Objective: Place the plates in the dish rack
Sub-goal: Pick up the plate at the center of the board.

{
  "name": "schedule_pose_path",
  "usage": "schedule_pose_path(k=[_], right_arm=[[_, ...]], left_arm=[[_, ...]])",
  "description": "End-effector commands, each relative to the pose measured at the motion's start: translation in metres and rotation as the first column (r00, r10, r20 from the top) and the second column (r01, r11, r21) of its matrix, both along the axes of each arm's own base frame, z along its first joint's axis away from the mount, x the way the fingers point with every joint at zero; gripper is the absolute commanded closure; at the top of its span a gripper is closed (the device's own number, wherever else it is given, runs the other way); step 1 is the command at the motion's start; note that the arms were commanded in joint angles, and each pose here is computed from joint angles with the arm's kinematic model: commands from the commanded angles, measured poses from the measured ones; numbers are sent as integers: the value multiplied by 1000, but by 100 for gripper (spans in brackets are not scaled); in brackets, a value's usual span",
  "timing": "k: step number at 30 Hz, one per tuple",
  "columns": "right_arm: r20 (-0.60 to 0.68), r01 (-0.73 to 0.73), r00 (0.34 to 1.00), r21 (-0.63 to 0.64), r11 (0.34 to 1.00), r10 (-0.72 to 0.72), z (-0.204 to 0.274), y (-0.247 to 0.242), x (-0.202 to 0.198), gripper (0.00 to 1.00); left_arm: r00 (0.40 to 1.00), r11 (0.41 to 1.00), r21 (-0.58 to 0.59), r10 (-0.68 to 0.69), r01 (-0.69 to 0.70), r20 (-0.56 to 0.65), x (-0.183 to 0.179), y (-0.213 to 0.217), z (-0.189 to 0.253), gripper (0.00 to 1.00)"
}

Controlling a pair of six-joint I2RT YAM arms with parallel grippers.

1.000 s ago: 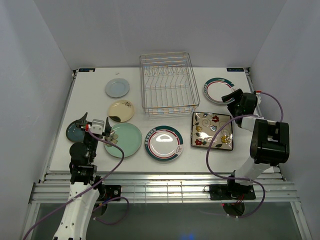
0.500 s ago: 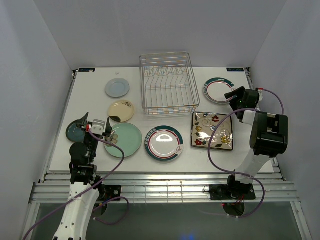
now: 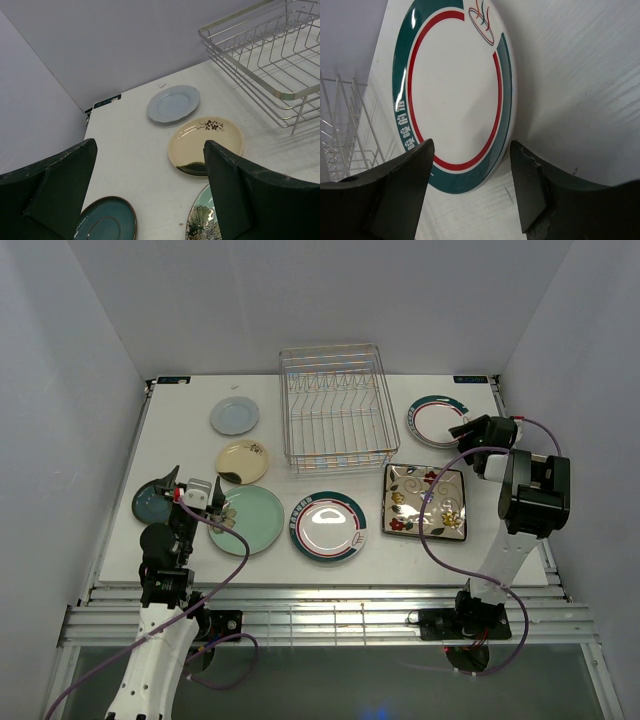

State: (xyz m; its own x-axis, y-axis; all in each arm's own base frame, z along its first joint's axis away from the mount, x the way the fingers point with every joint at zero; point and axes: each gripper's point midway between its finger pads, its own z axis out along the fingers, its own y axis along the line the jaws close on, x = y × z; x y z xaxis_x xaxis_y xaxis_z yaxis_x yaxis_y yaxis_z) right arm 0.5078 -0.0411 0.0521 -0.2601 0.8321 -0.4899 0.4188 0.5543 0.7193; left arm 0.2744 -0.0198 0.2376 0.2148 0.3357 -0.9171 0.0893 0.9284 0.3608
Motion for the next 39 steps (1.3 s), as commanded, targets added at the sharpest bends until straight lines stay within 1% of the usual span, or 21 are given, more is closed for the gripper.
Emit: schedule_pose_path(k=[1, 2, 4, 10, 14, 16, 17, 19, 20, 22, 30, 39], right_arm=[[72, -5, 997, 17, 1000, 4, 16, -2, 20, 34], [77, -7, 997, 21, 1000, 5, 16, -2, 22, 36], [74, -9, 997, 27, 1000, 7, 14, -2, 25, 37], [60, -9, 998, 50, 999, 6, 1, 0, 28, 50], [53, -2, 999, 66, 998, -2, -2, 0, 28, 62], [51, -2, 999, 73, 997, -2, -2, 0, 27, 66], [48, 0, 999, 78, 997, -4, -3, 1, 26, 73], [42, 7, 999, 91, 996, -11, -5, 0, 24, 80], [42, 6, 999, 95, 995, -10, -4, 1, 24, 86], [38, 13, 999, 107, 994, -17, -5, 0, 22, 92], [79, 49, 995, 93, 994, -56, 16, -10, 17, 92], [234, 69, 969, 69, 995, -84, 89, -14, 14, 92]], left_arm=[[1000, 1000, 2, -20, 20, -3, 0, -3, 0, 2], [1000, 1000, 4, -20, 20, -5, 0, -3, 0, 2], [1000, 1000, 3, -23, 23, -3, 0, -4, 1, 2], [1000, 1000, 3, -25, 25, -5, 1, -4, 0, 2], [1000, 1000, 3, -25, 25, -6, 1, -4, 0, 2], [1000, 1000, 4, -23, 23, -3, 0, -4, 1, 2], [1000, 1000, 4, -23, 23, -2, 0, -4, 1, 2], [1000, 1000, 6, -22, 22, -1, 0, -4, 1, 2], [1000, 1000, 6, -22, 23, -3, 0, -4, 0, 2], [1000, 1000, 6, -22, 22, -1, 0, -4, 1, 2], [1000, 1000, 6, -24, 24, 0, -1, -4, 0, 2], [1000, 1000, 6, -15, 15, 0, -1, -2, 0, 2]])
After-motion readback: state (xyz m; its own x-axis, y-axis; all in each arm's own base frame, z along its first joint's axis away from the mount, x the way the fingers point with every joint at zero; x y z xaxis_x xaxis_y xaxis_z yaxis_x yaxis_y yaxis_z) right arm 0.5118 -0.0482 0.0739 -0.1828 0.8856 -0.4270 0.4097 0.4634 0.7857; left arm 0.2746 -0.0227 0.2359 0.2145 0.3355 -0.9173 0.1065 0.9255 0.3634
